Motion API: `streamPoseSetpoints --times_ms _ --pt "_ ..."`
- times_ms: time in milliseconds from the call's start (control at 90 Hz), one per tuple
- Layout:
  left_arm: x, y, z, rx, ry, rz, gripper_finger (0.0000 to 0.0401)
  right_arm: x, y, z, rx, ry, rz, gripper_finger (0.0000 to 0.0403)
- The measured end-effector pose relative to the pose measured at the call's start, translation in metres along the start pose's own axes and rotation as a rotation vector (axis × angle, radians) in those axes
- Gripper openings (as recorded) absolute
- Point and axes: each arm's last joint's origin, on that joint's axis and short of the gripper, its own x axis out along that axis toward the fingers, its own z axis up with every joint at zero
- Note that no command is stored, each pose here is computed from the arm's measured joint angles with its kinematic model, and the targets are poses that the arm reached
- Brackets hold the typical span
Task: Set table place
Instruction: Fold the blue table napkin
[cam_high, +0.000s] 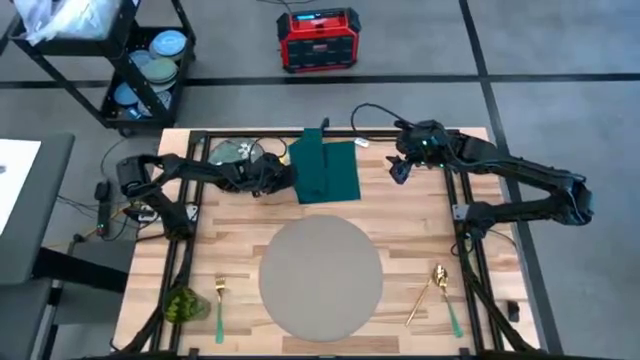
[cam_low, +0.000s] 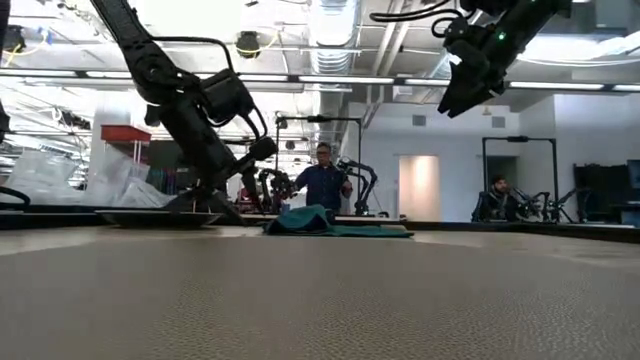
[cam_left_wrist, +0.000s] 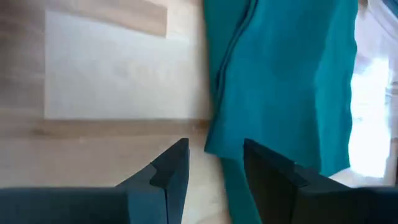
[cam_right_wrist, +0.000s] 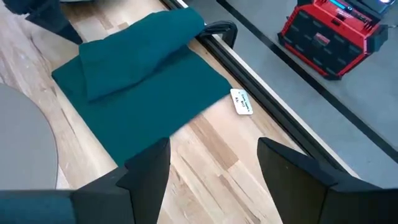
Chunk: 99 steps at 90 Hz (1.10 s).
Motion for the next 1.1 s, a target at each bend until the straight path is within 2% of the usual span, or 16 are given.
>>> streamPoseSetpoints --times_ms 533,767,1100 --pt "0.0023 0.0007 0.0008 0.026 -0.002 -0.001 0.0132 -0.0001 0.0000 -0.0004 0.002 0.004 0.000 0.0230" --pt "0.0022 -0.0040 0.0019 0.027 -0.008 -0.051 0.0132 0.0000 0.0000 -0.0004 0.003 0.004 0.000 0.0230" --pt "0.0022 -0.0036 0.0009 0.049 0.003 -0.048 0.0132 0.0000 0.0000 -0.0004 -0.001 0.005 0.000 0.0230"
